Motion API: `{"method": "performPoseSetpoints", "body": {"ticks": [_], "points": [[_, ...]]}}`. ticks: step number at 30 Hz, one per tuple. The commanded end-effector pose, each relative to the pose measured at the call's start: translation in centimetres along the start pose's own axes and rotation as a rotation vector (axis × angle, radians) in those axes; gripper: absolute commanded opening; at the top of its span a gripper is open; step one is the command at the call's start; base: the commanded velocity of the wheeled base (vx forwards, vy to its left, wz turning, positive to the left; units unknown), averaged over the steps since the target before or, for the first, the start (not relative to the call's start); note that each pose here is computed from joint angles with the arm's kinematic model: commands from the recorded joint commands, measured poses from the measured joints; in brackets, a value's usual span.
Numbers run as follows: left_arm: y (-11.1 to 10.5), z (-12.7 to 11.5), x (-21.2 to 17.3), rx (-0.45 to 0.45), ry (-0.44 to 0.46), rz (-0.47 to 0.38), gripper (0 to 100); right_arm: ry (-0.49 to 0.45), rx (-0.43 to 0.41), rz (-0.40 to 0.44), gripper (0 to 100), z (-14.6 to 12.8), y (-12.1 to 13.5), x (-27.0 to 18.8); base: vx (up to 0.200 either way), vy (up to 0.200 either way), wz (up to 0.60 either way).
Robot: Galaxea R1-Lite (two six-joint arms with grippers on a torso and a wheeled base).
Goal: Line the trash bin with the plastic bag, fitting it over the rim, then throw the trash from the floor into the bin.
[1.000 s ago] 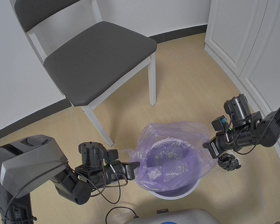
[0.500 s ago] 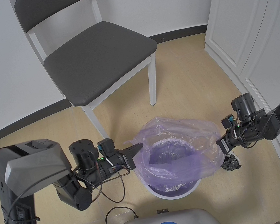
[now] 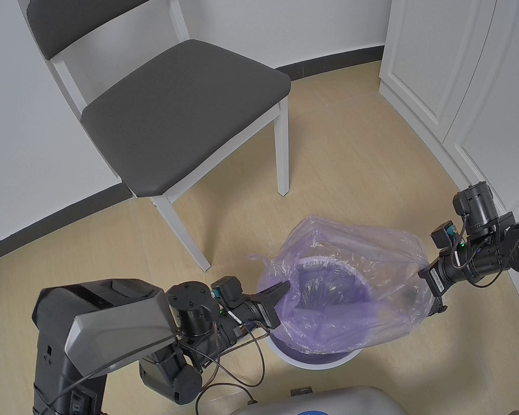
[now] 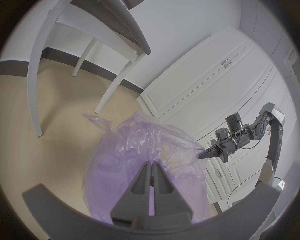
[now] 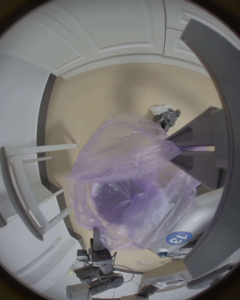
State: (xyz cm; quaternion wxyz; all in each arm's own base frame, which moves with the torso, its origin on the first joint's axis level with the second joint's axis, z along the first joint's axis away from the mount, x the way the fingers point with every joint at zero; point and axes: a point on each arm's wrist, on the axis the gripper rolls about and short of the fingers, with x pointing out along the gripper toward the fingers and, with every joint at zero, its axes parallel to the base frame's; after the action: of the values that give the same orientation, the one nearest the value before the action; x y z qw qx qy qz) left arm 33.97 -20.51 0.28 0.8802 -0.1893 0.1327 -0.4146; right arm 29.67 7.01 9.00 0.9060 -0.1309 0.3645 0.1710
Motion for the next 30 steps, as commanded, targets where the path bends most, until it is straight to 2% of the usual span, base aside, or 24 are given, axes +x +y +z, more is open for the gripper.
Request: {"method": "performPoseSetpoints", "body": {"ticks": [1, 5, 10, 15, 19, 20, 22, 25, 30], "points": [[0.9, 3.0, -1.9, 0.042, -0.028, 0.060, 0, -0.017, -0.022, 0.031, 0, 0.2, 1.6, 1.1, 0.000, 0.000, 0.00], [1.5, 5.3, -3.9, 0.121, 0.062, 0.142, 0, -0.009, -0.041, 0.051, 0, 0.2, 2.7, 2.1, 0.000, 0.000, 0.00], [0.9, 6.5, -5.1, 0.123, 0.161, 0.181, 0, -0.008, -0.069, 0.062, 0, 0.4, 3.3, 2.5, 0.000, 0.000, 0.00], [0.9, 5.3, -4.8, 0.127, 0.196, 0.171, 0, 0.002, -0.069, 0.064, 0, 0.2, 3.4, 2.9, 0.000, 0.000, 0.00], [0.7, 4.6, -4.7, 0.134, 0.192, 0.157, 0, 0.017, -0.069, 0.067, 0, -0.3, 3.4, 2.7, 0.000, 0.000, 0.00], [0.4, 3.7, -5.0, 0.152, 0.168, 0.129, 0, 0.040, -0.067, 0.073, 0, -1.5, 3.7, 2.5, 0.000, 0.000, 0.00], [0.1, 3.3, -5.3, 0.165, 0.167, 0.104, 0, 0.028, -0.063, 0.072, 0, -2.1, 3.8, 2.1, 0.000, 0.000, 0.00], [-0.1, 2.8, -5.5, 0.180, 0.187, 0.090, 0, 0.000, -0.077, 0.076, 0, -3.1, 4.2, 1.4, 0.000, 0.000, 0.00], [0.2, 1.1, -5.3, 0.176, 0.244, 0.074, 0, 0.016, -0.090, 0.085, 0, -4.3, 4.7, 0.7, 0.000, 0.000, 0.00]]}}
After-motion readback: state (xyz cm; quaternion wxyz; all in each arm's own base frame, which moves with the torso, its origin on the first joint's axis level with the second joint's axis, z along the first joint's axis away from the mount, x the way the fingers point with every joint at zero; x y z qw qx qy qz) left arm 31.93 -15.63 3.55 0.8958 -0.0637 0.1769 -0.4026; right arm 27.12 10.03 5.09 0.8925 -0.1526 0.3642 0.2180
